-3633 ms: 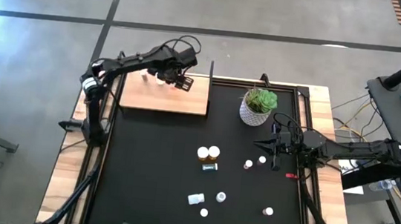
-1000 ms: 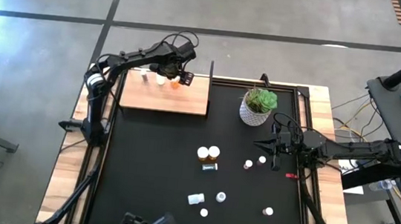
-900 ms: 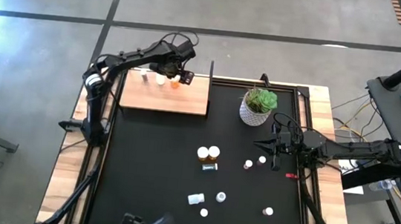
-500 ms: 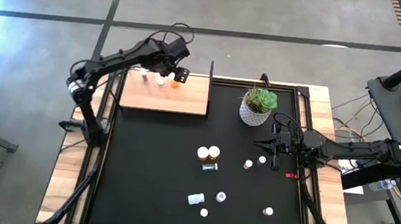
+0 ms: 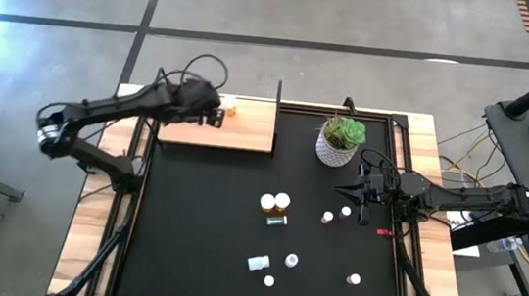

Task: Pick and place medicine bottles onto shelf by color
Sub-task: Put the top pink pill bottle on the shelf

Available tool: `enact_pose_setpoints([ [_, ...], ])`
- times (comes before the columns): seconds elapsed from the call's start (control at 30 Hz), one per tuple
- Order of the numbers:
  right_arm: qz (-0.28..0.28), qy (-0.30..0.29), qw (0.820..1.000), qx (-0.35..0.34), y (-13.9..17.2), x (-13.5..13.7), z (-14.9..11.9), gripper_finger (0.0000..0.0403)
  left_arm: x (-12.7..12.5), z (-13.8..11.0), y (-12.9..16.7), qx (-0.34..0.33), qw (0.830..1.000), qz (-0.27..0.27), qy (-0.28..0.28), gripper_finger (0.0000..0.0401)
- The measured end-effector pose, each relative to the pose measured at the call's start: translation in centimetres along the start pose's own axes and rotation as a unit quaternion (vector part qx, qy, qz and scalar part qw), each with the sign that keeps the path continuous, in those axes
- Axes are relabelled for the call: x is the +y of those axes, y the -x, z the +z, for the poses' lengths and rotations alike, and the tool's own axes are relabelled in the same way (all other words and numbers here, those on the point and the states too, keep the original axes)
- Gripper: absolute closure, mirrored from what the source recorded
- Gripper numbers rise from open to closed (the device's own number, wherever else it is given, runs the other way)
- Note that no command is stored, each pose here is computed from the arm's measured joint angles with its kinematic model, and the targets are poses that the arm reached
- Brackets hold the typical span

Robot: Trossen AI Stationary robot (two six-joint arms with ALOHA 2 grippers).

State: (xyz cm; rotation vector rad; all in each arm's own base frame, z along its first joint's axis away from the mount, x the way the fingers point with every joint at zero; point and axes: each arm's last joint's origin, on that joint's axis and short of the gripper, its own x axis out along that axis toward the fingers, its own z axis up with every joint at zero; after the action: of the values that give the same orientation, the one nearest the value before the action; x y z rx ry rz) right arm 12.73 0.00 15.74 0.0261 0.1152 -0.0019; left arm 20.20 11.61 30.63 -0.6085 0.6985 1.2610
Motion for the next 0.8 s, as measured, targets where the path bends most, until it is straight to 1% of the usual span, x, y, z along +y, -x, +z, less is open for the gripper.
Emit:
enact_pose_setpoints([
  [0.13,0.000,0.000,1.000,0.000,0.0,0.0,0.0,0.0380,1.8,-2.1,0.1,-0.034,0.999,-0.026,0.015,0.0094],
  [0.27,0.000,0.000,1.000,0.000,0.0,0.0,0.0,0.0380,3.3,-4.1,-0.6,-0.072,0.996,-0.058,0.013,0.0094],
  [0.37,0.000,0.000,1.000,0.000,0.0,0.0,0.0,0.0380,4.1,-5.2,-1.0,-0.114,0.989,-0.090,0.008,0.0094],
  [0.6,0.000,0.000,1.000,0.000,0.0,0.0,0.0,0.0380,5.0,-7.2,-2.0,-0.195,0.967,-0.160,-0.042,0.0094],
  [0.8,0.000,0.000,1.000,0.000,0.0,0.0,0.0,0.0380,5.6,-8.9,-2.8,-0.249,0.939,-0.221,-0.080,0.0095],
])
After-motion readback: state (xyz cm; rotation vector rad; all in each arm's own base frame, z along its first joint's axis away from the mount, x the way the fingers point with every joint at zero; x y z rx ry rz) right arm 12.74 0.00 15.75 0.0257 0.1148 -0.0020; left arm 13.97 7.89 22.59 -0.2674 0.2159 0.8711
